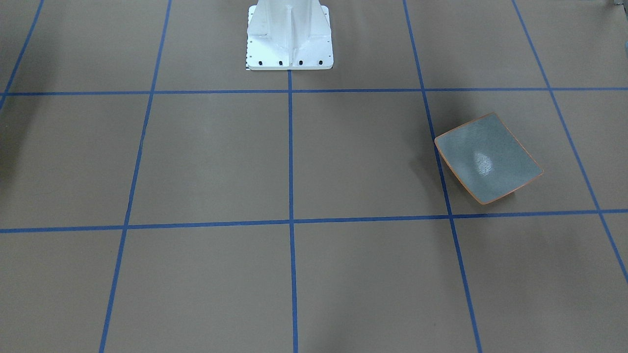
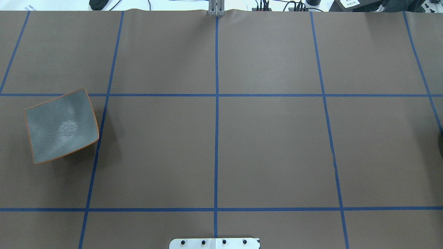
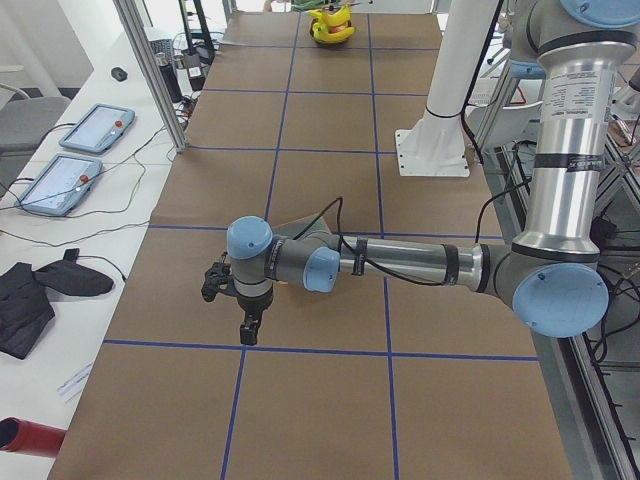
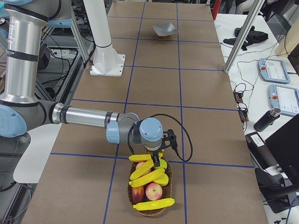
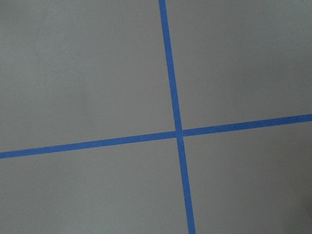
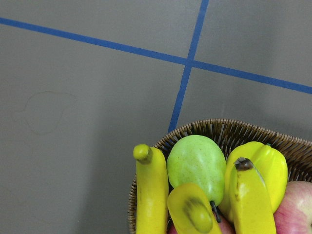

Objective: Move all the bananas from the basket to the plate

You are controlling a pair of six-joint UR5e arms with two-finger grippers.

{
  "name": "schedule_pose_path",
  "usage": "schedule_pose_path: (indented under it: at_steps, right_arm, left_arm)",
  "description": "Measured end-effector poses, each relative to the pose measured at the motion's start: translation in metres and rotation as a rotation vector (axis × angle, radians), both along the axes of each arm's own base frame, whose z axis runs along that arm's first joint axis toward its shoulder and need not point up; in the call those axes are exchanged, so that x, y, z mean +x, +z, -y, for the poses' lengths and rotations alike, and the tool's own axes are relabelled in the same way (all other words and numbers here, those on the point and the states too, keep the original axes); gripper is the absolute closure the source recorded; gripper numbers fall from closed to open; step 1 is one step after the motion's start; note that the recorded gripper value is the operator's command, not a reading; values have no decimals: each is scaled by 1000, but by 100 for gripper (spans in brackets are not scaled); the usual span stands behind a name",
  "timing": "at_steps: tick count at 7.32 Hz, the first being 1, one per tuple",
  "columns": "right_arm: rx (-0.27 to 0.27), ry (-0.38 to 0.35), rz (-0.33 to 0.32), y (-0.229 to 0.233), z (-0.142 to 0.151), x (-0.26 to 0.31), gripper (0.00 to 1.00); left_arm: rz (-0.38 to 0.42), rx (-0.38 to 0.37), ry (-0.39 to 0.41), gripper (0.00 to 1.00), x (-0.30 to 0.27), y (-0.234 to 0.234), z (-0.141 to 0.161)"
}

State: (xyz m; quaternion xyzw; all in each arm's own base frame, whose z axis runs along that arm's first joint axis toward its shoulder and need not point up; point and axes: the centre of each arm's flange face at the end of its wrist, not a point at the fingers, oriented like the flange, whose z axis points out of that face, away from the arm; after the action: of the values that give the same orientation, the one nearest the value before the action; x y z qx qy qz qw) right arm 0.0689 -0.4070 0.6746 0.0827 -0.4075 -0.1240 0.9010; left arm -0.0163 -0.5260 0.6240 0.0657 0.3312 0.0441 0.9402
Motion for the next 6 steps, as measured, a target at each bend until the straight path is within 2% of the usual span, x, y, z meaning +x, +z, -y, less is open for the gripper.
schedule_pose_path:
  at_steps: [6]
  right_arm:
    - [-40,-26,-6,26,15,-7,1]
  left_arm:
    - [0,1,0,0,0,-1,0]
